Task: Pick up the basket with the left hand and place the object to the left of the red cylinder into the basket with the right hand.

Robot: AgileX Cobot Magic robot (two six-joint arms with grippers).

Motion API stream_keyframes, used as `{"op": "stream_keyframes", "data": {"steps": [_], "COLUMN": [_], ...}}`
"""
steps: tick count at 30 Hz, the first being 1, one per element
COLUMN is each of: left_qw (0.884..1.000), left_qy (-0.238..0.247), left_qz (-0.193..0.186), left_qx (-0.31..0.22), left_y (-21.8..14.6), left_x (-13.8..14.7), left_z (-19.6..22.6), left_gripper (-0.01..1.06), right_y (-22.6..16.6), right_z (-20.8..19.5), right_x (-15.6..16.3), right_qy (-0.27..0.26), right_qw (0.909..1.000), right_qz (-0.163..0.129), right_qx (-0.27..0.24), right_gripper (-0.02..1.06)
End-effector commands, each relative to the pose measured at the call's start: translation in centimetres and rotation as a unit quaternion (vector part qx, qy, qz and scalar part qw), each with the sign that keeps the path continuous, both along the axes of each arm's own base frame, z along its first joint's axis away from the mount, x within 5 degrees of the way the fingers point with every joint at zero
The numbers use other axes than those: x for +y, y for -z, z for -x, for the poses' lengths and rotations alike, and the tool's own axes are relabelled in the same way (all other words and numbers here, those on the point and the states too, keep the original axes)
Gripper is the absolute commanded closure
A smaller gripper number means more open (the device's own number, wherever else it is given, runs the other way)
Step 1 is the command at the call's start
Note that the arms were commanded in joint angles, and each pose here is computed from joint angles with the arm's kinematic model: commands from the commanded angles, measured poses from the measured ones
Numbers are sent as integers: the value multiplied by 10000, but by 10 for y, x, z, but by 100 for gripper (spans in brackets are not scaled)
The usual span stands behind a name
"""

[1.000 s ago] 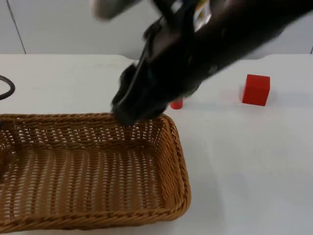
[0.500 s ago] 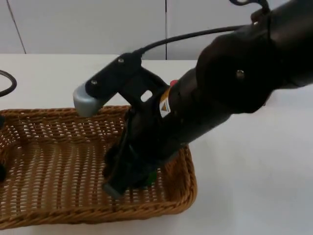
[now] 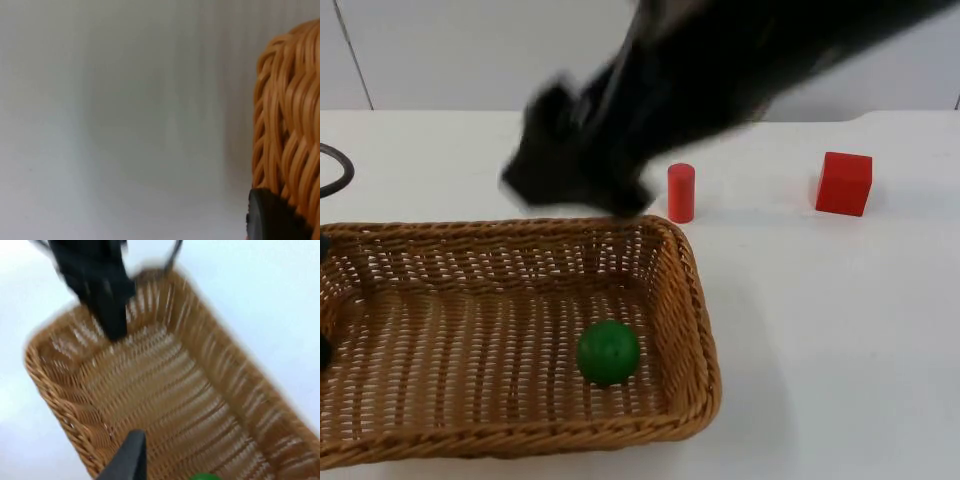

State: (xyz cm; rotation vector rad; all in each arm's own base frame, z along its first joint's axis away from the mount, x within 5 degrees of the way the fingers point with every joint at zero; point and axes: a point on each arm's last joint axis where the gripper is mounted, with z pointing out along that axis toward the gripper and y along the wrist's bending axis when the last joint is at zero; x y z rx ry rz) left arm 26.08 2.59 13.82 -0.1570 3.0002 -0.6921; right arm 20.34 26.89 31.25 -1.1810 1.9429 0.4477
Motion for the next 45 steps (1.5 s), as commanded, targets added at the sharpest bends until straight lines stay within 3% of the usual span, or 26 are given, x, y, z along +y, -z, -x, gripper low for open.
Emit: {"op": "stream_keyframes", "data": {"steps": [1,5,6,7,12,23,29,32,33,36,37,38,39,45], "left_qw": [9997,9997,9997,9997,9989,9980,9982,9985,9985,9984,9984,9983,9978,9966], "left_qy": [-125,5,5,136,334,526,525,478,478,490,490,521,608,704], "left_qz": [214,208,208,192,335,347,276,239,239,234,234,232,204,-27], "left_qx": [-12,-95,-95,-93,-27,-24,-98,-144,-144,-139,-139,-128,-166,-434], "left_y": [-4,-4,-4,-2,18,51,55,56,56,56,56,56,55,38], "left_x": [-3,-17,-17,-29,-77,-135,-150,-150,-150,-149,-149,-149,-148,-126], "left_z": [1,-3,-3,-5,-12,-25,-33,-34,-34,-34,-34,-34,-34,-39], "left_gripper": [105,105,105,105,105,105,104,79,79,33,33,20,0,0], "right_y": [-25,-67,-67,-74,-81,-64,-61,-60,-60,-60,-60,-60,-59,-60], "right_z": [13,40,40,49,80,119,131,134,134,133,133,132,132,131], "right_x": [-15,-50,-50,-63,-104,-168,-191,-201,-201,-206,-206,-207,-208,-209], "right_qy": [-68,-73,-73,-23,39,483,718,916,916,1124,1124,1184,1209,1229], "right_qw": [9998,9963,9963,9944,9892,9831,9858,9851,9851,9832,9832,9827,9825,9816], "right_qz": [-102,-597,-597,-808,-1108,-1299,-1049,-912,-912,-868,-868,-833,-781,-733], "right_qx": [-184,-606,-606,-687,-956,-1196,-1097,-1132,-1132,-1145,-1145,-1156,-1182,-1261], "right_gripper": [-1,-1,-1,-1,-1,-1,-1,-1,-1,-1,-1,-1,-1,-1]}}
